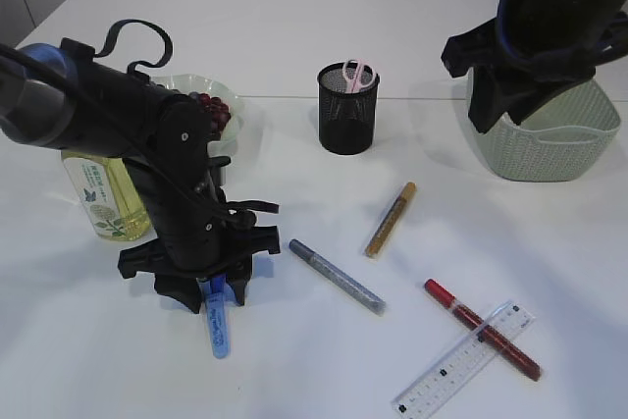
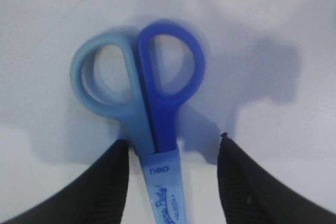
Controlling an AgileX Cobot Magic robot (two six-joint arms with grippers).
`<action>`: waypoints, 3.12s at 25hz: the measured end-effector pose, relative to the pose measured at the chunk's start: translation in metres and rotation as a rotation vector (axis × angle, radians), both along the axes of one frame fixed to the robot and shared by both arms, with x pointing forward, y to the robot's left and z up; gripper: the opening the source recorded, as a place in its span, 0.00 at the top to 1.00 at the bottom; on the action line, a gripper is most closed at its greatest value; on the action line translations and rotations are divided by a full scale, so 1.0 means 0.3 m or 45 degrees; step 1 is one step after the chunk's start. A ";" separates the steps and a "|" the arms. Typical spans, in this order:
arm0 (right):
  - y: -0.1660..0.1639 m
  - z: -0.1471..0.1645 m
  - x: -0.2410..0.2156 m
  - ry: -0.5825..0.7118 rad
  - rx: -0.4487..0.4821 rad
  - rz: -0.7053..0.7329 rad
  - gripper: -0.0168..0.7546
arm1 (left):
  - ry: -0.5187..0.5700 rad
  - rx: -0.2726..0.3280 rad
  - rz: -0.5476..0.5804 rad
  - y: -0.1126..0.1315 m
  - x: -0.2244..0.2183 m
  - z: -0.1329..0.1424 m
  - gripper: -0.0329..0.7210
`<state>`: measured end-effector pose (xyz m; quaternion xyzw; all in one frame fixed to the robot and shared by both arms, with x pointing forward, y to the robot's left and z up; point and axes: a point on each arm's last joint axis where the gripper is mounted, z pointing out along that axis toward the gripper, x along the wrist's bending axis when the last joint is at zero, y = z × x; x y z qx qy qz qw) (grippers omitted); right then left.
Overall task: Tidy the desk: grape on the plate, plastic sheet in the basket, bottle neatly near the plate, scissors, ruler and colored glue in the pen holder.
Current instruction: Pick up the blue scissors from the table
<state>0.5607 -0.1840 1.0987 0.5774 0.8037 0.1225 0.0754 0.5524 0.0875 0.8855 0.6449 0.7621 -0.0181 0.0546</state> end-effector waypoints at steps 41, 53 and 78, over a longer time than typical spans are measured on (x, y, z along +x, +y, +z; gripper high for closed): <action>0.000 0.000 0.000 0.000 0.000 0.000 0.58 | 0.082 0.075 -0.018 0.007 -0.003 -0.031 0.65; 0.000 0.000 0.000 0.000 0.000 0.001 0.58 | 0.078 0.066 -0.049 0.004 -0.002 -0.034 0.79; 0.000 0.000 0.000 0.000 -0.001 0.003 0.58 | 0.114 0.042 -0.378 -0.014 0.001 -0.017 0.79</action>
